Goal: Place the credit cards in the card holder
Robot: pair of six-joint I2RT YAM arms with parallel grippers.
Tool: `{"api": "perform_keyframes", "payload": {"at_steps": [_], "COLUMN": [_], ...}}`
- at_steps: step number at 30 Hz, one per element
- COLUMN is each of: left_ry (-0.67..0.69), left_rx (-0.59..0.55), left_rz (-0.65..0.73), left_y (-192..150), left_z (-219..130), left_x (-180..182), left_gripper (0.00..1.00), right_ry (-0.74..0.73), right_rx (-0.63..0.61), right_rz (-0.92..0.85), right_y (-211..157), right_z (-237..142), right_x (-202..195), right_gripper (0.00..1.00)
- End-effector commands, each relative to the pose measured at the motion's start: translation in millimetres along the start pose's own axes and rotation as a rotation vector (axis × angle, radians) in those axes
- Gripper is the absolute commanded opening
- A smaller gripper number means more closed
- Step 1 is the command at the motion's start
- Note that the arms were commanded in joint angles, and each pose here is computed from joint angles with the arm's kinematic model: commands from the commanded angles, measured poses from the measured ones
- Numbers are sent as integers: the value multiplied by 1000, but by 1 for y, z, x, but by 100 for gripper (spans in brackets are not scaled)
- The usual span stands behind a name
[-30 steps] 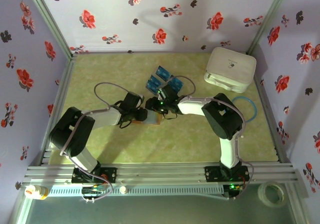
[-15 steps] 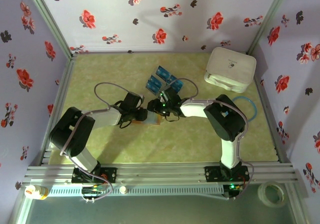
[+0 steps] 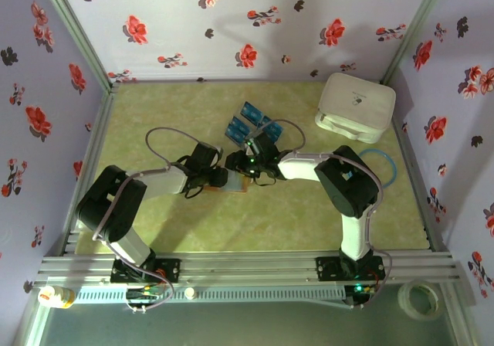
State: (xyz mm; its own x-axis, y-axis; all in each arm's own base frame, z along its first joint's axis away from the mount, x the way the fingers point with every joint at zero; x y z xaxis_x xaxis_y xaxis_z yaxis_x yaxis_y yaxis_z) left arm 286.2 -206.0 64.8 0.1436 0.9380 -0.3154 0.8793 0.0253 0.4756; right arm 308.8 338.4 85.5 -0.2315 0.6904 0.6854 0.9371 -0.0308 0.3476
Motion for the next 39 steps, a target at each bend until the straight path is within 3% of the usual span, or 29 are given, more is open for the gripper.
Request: {"api": "perform_keyframes", "payload": {"at_steps": [1,12,26,39], "left_ry": [76,70,43,46], "left_rx": [100,89,-15,-140], "left_rz": [-2,-4,-34,-102], "left_y": [-27,-25,-4,18], "left_z": [6,4,-17,-44], "left_x": [17,15,7,11], "left_gripper": [38,41,50,58], "right_ry": [45,40,25,86], "right_rx": [8,-3,-8,-1], "right_rz": [16,49,77,65], "right_y": [4,2,-7,-2], "right_z": [7,6,4,0], "right_x": [5,-5,-18,0], "right_gripper": [45,43,42,41]}}
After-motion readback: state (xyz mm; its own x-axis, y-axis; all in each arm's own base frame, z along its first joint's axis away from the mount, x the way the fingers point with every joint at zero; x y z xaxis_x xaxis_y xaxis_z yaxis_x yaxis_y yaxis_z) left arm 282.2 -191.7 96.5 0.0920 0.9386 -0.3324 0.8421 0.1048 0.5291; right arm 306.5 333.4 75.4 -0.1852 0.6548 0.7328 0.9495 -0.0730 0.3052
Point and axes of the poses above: each hand's point on the last joint's axis, 136 mm out from that joint toward the fingers, its own z axis out along the fingers, its own x axis along the line the jaws close on, y = z × x, the point moved 5 cm from there along -z, back along the fingers, and after that the axes turned 10 degrees about -z, right-handed, at the moved point
